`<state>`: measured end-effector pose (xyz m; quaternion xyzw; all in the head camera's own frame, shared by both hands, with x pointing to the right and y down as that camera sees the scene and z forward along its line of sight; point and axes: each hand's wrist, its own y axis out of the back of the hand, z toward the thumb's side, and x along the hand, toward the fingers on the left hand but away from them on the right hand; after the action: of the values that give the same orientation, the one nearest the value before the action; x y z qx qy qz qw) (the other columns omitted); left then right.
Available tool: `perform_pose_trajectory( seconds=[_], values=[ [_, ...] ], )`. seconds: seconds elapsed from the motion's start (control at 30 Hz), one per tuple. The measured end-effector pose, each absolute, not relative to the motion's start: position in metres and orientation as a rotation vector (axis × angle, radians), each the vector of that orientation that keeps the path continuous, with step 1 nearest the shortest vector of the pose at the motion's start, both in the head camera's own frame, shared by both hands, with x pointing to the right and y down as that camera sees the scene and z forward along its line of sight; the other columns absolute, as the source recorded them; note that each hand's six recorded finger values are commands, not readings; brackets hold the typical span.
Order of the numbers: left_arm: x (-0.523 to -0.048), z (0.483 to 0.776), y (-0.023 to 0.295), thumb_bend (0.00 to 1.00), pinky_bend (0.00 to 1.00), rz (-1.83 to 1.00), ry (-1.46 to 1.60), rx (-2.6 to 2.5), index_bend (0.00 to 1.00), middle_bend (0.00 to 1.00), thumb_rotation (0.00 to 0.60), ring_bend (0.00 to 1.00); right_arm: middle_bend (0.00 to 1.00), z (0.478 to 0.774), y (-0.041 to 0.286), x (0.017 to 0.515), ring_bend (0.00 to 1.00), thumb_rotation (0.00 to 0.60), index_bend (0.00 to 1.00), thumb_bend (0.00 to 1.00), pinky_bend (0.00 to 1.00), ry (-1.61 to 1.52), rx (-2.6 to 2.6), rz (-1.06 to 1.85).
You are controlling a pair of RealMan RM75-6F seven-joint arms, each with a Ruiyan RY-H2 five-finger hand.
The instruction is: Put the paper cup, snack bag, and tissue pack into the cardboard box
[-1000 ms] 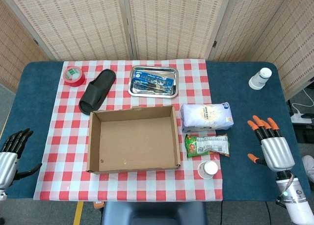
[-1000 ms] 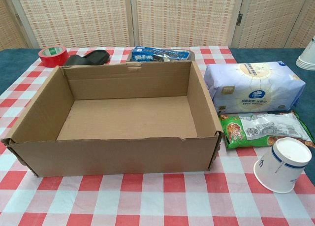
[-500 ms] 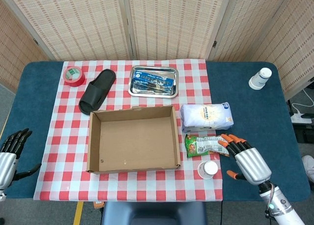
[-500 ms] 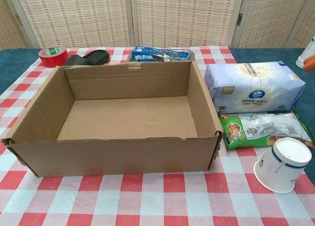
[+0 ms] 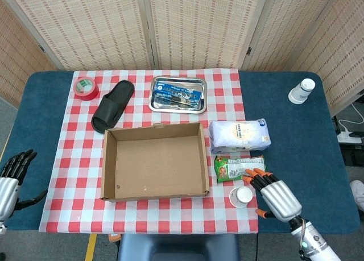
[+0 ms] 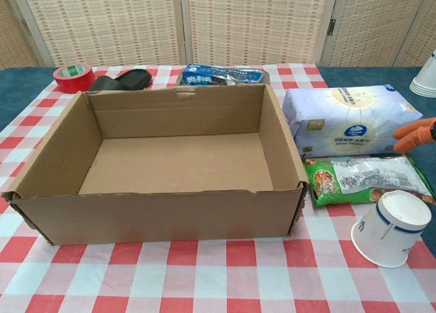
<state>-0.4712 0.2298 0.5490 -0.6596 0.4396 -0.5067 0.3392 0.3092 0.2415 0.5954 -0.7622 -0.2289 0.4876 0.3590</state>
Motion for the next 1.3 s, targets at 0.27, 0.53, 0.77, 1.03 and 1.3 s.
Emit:
perform_pose_trajectory(
  seconds=[0.27,0.53,0.77,1.03,1.3],
  values=[
    [-0.473,0.547,0.230,0.18,0.08,-1.313,1.154,-1.717,0.00,0.00,0.600,0.00,0.13,0.619,0.239,0.291,0.09,0.600,0.26,0.00,0.25,-0.554,-2.025,1.232],
    [-0.475,0.546,0.229,0.18,0.08,-1.314,1.163,-1.722,0.00,0.00,0.600,0.00,0.14,0.636,0.240,0.282,0.11,0.600,0.27,0.00,0.29,-0.532,-2.044,1.235],
    [-0.475,0.545,0.229,0.18,0.08,-1.300,1.171,-1.724,0.00,0.00,0.600,0.00,0.15,0.647,0.242,0.281,0.13,0.600,0.29,0.00,0.33,-0.520,-2.031,1.260],
    [-0.476,0.543,0.230,0.18,0.08,-1.293,1.178,-1.727,0.00,0.00,0.600,0.00,0.18,0.655,0.247,0.275,0.16,0.600,0.35,0.00,0.37,-0.512,-2.044,1.259],
    [-0.477,0.543,0.229,0.18,0.08,-1.291,1.180,-1.729,0.00,0.00,0.600,0.00,0.24,0.655,0.247,0.273,0.24,0.600,0.47,0.04,0.47,-0.551,-2.019,1.238]
  ],
)
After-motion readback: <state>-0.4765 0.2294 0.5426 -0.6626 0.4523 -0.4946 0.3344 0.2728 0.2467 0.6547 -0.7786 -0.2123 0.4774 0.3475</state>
